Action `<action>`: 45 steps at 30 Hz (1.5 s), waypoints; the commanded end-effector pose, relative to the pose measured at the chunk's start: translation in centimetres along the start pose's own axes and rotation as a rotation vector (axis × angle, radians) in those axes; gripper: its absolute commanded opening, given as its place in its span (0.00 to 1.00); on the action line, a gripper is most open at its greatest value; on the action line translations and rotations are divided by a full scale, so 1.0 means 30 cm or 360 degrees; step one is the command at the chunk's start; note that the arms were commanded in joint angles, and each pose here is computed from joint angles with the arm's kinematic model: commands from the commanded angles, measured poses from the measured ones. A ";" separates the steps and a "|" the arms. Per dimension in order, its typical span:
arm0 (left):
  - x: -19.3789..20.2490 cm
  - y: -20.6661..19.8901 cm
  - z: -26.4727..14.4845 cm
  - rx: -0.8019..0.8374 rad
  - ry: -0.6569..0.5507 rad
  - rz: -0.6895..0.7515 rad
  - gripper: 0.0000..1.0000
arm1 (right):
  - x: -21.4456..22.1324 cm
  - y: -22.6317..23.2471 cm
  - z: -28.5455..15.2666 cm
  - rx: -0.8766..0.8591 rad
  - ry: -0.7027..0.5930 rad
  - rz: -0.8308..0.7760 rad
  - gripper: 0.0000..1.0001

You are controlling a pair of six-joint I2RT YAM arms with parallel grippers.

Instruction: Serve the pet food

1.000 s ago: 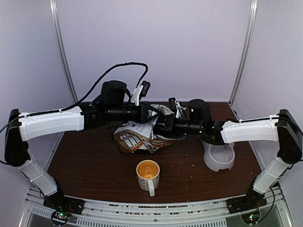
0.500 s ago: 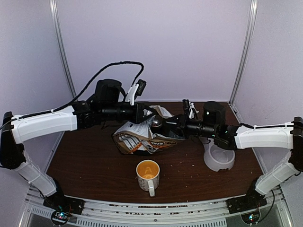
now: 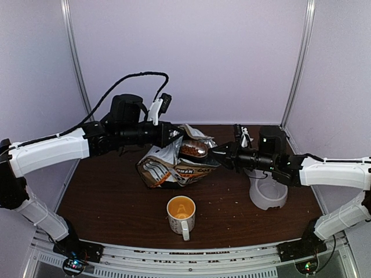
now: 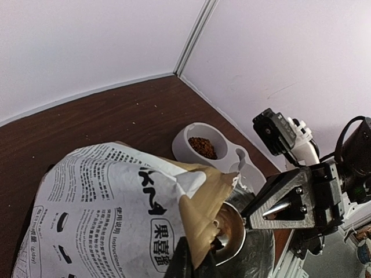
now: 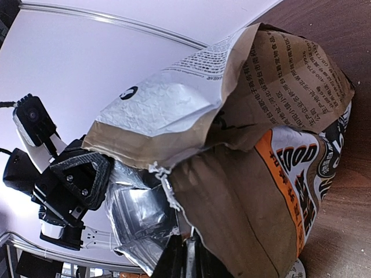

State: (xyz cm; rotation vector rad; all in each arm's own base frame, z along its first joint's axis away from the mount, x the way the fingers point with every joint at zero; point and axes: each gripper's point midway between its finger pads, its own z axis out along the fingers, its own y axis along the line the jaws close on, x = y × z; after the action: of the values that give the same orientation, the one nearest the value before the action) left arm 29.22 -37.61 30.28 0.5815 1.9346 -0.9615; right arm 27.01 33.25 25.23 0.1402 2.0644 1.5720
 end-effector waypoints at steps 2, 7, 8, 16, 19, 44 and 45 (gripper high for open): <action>-0.140 -0.010 -0.072 -0.0053 -0.0203 0.0055 0.00 | -0.019 0.038 -0.048 -0.0078 -0.0057 -0.0027 0.00; -0.148 0.039 -0.087 -0.0109 -0.0226 0.0002 0.00 | -0.016 0.068 -0.097 -0.0119 -0.0058 -0.0046 0.00; -0.149 0.044 -0.087 -0.0113 -0.0228 -0.0002 0.00 | -0.018 0.068 -0.108 -0.0118 -0.0065 -0.0045 0.00; -0.156 0.048 -0.085 -0.0119 -0.0236 -0.0010 0.00 | -0.020 0.109 -0.172 -0.0217 -0.0072 -0.0030 0.00; -0.156 0.061 -0.083 -0.0146 -0.0238 -0.0037 0.00 | -0.023 0.154 -0.197 -0.0280 -0.0074 -0.0047 0.00; -0.131 0.093 -0.083 -0.0190 -0.0225 -0.0110 0.00 | -0.257 -0.221 -0.584 0.0162 -0.0794 0.0114 0.00; -0.129 0.093 -0.084 -0.0190 -0.0224 -0.0109 0.00 | -0.260 -0.265 -0.607 0.0213 -0.0833 0.0133 0.00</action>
State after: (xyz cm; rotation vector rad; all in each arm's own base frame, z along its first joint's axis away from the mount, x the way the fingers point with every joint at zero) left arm 31.63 -34.95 30.80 0.4106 1.9589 -0.8886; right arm 26.42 15.79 27.33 0.4796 1.7434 1.4207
